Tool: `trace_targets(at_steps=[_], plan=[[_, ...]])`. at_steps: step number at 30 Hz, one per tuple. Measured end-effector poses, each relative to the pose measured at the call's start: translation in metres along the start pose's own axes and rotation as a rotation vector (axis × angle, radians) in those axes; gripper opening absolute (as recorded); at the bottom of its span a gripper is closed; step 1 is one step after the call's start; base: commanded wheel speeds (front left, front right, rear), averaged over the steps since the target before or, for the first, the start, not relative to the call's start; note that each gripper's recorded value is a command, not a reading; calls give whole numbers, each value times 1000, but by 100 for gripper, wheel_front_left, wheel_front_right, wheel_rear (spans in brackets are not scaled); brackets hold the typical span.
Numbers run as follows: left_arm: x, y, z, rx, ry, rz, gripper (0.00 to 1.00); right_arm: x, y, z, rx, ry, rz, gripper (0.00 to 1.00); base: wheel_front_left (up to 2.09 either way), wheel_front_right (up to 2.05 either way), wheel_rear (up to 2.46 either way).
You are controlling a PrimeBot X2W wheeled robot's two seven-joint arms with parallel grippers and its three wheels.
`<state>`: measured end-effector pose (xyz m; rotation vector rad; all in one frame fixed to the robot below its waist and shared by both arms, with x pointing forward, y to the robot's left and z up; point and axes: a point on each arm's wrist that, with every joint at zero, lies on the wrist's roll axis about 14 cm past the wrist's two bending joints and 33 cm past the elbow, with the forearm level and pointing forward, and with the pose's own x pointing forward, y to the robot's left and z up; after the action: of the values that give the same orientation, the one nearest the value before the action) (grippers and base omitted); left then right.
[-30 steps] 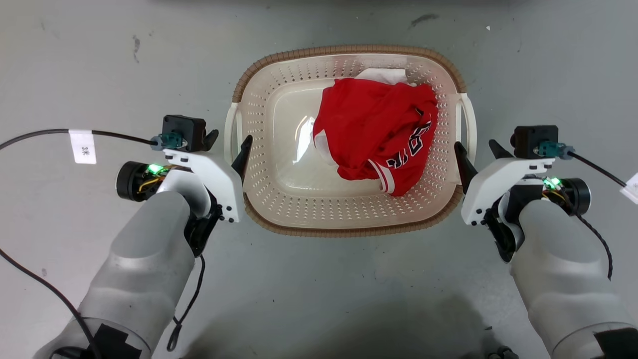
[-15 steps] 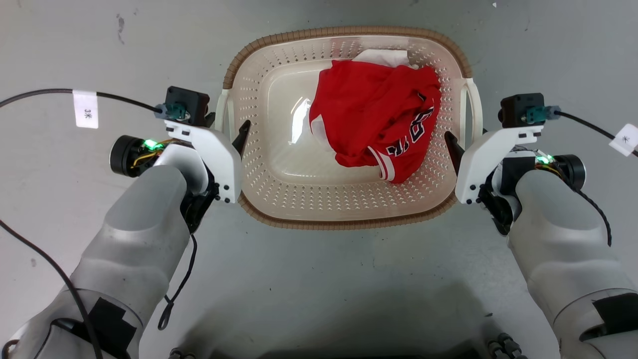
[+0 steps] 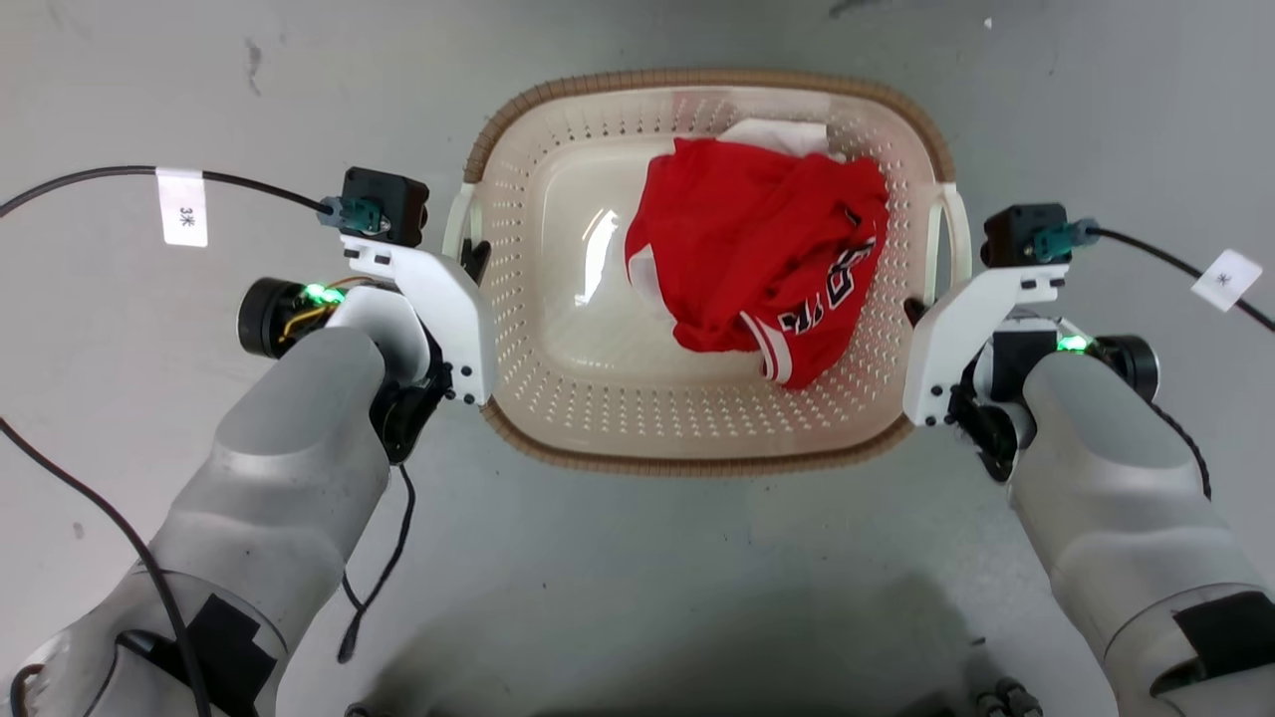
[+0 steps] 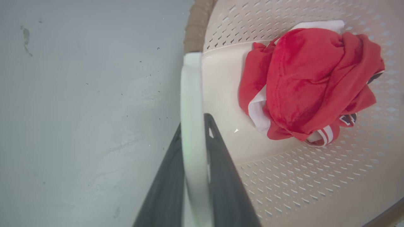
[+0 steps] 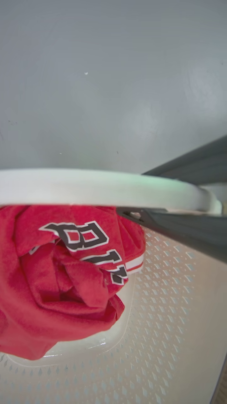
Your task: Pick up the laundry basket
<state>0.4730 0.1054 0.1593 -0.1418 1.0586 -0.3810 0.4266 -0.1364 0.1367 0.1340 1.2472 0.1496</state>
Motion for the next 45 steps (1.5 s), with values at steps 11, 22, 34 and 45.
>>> trace_targets(at_steps=[11,22,34,45], plan=[[-48,-20,-2,-56,48,-2,0,-51,15,-5,16,87,30,0,0,0,0],[-116,-41,10,-86,33,-16,0,-119,32,7,21,66,64,0,0,0,0],[-175,-52,48,-84,-48,-16,0,-178,50,30,10,3,100,0,0,0,0],[-209,-61,65,-75,-79,-13,0,-215,59,33,49,30,131,0,0,0,0]])
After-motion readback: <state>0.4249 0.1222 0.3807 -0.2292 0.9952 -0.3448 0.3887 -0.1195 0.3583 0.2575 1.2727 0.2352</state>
